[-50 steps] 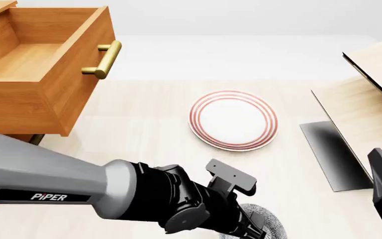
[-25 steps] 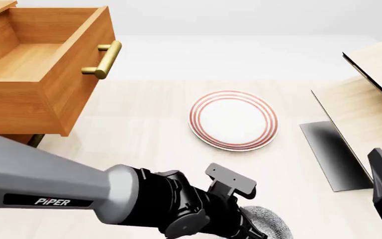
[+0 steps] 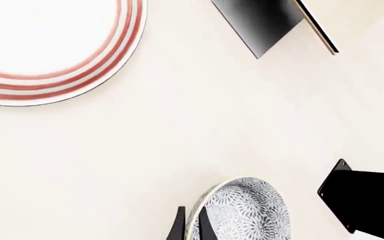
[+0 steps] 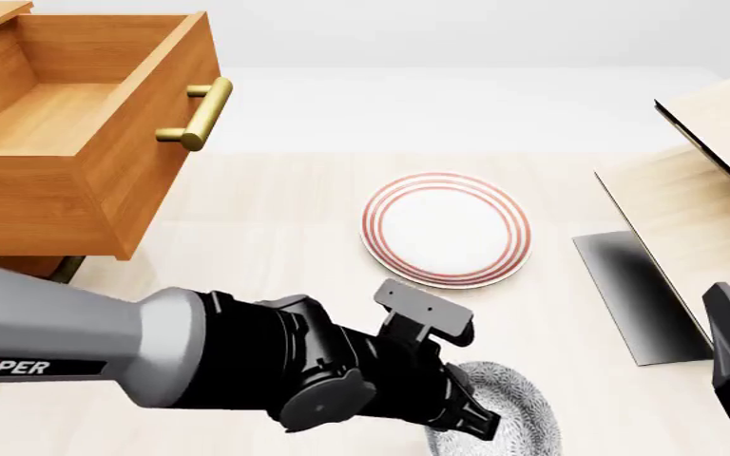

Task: Open the top drawer of the cabinet and put the bowl in it.

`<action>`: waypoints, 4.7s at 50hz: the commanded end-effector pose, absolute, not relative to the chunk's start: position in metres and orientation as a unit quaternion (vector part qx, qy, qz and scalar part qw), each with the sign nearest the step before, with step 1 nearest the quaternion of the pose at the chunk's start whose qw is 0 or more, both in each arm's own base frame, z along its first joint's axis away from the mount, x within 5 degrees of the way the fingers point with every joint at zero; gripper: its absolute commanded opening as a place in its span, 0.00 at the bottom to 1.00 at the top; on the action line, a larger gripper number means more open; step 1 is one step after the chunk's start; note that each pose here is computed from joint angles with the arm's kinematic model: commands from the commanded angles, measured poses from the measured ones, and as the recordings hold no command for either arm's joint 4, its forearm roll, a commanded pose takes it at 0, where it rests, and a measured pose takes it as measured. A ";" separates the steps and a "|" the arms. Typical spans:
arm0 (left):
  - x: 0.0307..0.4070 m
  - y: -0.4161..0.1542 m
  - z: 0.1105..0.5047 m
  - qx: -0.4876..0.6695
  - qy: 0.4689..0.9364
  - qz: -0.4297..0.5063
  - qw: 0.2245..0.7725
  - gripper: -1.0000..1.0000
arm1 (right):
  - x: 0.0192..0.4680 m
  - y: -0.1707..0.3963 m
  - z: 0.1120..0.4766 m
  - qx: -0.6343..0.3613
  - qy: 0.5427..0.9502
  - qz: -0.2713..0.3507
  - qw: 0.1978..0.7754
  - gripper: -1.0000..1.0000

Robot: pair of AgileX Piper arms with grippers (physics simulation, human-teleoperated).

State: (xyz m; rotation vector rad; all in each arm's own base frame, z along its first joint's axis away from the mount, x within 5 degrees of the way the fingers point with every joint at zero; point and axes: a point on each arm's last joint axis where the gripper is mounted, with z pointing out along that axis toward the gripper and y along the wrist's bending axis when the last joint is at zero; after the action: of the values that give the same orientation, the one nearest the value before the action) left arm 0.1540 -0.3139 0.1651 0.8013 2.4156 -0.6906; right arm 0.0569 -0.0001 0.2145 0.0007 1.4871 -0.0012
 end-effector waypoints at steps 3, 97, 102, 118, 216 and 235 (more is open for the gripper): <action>0.163 -0.308 0.190 0.289 0.881 -0.260 0.269 0.00 | 0.057 0.000 0.214 0.000 0.677 0.000 0.736 1.00; 0.256 -0.243 0.356 0.123 0.903 -0.240 0.333 0.00 | 0.057 0.000 0.214 0.000 0.676 -0.001 0.736 1.00; 0.262 -0.234 0.372 0.113 0.904 -0.234 0.340 0.00 | 0.057 0.000 0.214 0.000 0.676 0.000 0.736 1.00; 0.277 -0.199 0.402 0.080 0.908 -0.210 0.354 0.00 | 0.057 0.000 0.214 0.000 0.677 -0.001 0.736 1.00; 0.213 -0.039 0.470 -0.156 0.867 -0.166 0.443 0.00 | 0.057 0.000 0.214 0.000 0.677 0.000 0.736 1.00; 0.205 -0.019 0.469 -0.205 0.854 -0.153 0.453 0.00 | 0.057 0.000 0.214 0.000 0.677 0.000 0.736 1.00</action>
State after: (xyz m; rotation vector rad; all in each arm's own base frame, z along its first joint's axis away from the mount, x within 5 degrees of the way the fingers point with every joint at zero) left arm 0.2119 -0.0285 0.4668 -0.4526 2.1425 -0.3890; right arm 0.0568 -0.0001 0.2145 0.0007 1.4870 -0.0013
